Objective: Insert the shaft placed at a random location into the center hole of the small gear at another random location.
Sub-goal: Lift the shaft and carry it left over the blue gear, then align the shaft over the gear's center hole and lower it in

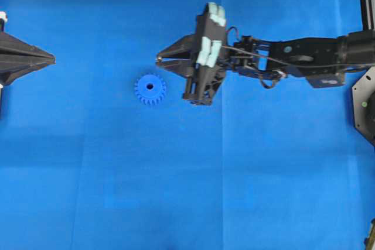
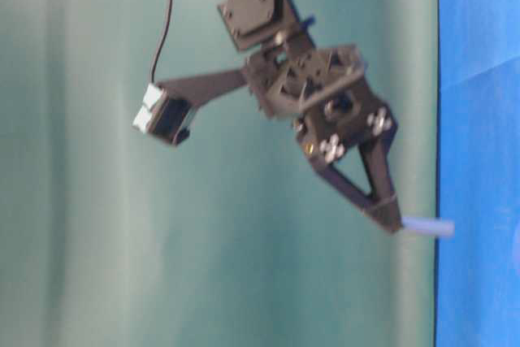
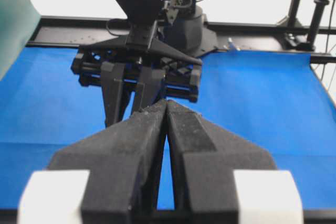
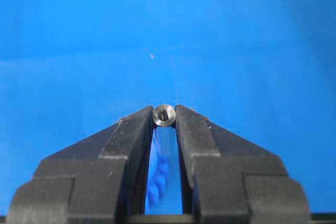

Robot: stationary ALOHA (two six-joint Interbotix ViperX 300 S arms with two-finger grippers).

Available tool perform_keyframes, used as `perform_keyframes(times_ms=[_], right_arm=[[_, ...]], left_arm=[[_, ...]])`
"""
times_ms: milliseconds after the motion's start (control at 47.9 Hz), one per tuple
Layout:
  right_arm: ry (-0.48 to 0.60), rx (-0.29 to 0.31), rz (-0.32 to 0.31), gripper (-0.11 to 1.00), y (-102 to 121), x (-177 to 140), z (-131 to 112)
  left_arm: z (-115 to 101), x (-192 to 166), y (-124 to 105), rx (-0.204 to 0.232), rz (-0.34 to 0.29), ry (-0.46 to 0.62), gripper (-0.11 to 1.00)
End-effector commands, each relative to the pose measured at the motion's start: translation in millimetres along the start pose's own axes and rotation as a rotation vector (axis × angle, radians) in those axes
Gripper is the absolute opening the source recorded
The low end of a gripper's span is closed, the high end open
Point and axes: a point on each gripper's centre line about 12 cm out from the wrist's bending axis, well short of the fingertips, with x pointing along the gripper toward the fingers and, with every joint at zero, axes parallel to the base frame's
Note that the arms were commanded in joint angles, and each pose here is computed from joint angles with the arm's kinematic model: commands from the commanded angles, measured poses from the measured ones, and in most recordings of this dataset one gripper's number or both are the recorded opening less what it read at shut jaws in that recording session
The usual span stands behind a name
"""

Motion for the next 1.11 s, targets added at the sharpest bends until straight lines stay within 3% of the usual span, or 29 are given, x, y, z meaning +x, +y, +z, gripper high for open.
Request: perform_keyframes(times_ms=[0, 438, 855, 1085], right_arm=[[-0.049, -0.005, 0.022, 0.04, 10, 3, 20], [-0.054, -0.011, 0.037, 0.03, 17, 7, 22], [0.023, 0.002, 0.046, 0.04, 26, 26, -14], [0.031, 0.016, 0.039, 0.03, 25, 28, -18]], left_arm=[[3, 1, 0, -0.001, 0.001, -0.008, 0.0], [4, 1, 0, -0.001, 0.001, -0.012, 0.0], [4, 1, 0, 0.0, 0.001, -0.015, 0.0], [4, 1, 0, -0.001, 0.001, -0.015, 0.0]])
